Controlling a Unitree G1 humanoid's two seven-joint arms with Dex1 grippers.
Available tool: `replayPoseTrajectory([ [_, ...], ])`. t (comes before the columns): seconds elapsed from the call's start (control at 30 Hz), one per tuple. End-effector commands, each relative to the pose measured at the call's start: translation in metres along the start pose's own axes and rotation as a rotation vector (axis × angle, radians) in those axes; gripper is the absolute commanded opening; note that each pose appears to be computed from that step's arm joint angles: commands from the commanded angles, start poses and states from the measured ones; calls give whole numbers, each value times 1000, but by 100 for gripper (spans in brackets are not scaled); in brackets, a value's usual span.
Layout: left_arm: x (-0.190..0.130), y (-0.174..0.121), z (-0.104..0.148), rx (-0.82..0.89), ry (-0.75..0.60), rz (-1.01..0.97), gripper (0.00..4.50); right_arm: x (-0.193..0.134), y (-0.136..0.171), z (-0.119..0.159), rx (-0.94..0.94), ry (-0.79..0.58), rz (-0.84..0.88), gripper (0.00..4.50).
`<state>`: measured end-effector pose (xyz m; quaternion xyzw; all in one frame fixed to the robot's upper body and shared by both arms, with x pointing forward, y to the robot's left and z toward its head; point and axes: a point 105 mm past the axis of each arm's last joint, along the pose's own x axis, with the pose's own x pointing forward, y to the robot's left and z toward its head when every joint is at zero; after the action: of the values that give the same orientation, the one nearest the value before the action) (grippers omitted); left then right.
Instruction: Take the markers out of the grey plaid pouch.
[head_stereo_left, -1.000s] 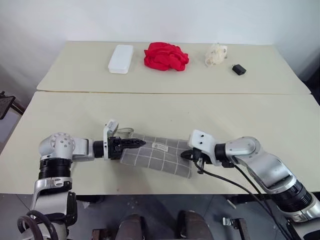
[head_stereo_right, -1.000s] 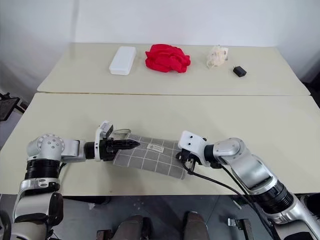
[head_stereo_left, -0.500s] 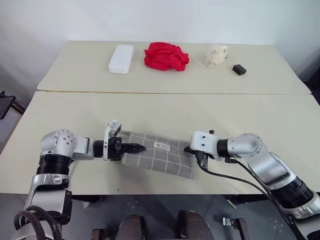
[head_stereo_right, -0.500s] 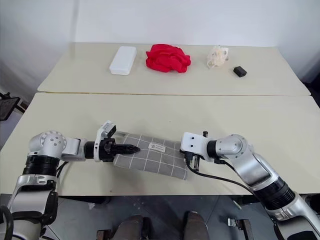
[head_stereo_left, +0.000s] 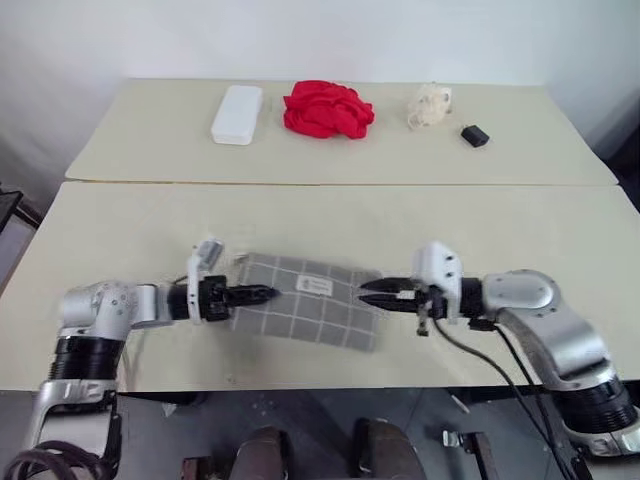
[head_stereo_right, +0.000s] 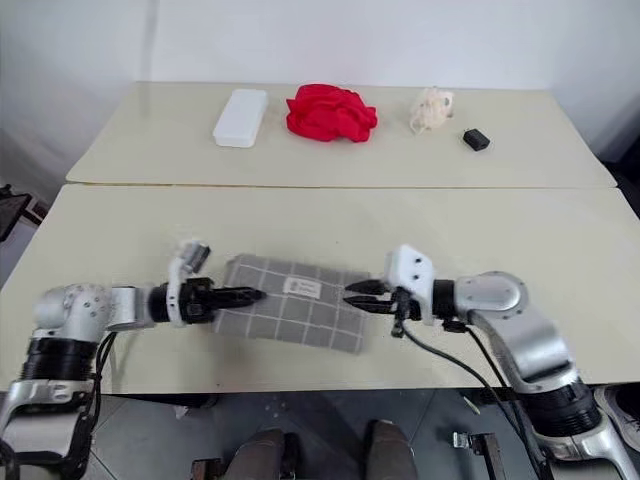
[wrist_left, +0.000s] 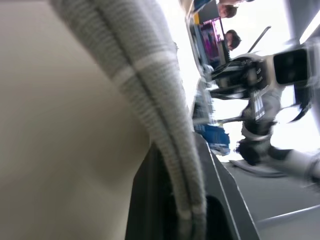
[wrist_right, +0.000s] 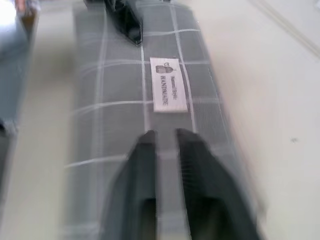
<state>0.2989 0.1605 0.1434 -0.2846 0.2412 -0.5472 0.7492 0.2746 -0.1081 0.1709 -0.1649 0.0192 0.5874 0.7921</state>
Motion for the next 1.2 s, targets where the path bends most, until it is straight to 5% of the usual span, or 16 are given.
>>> replayPoseTrajectory([
  [0.03, -15, -18, 43, 431, -198, -29, 0, -24, -4, 30, 76, -105, -29, 195],
  [0.3, 13, -16, 67, 1242, -241, 204, 0, -42, -18, 42, 220, -106, -65, 447],
  [0.47, 31, -5, 66, 1703, -138, 351, 0, -37, -17, 55, 321, -114, -33, 447],
  [0.67, 53, 5, 49, 1966, -6, 304, 0, -13, -20, 72, 297, -78, -52, 447],
  [0.93, 69, 7, 35, 2087, 71, 223, 0, 35, -26, 87, 341, -9, -82, 447],
  [1.2, 73, 7, 37, 2130, 68, 240, 0, 56, -24, 58, 509, 139, -113, 447],
])
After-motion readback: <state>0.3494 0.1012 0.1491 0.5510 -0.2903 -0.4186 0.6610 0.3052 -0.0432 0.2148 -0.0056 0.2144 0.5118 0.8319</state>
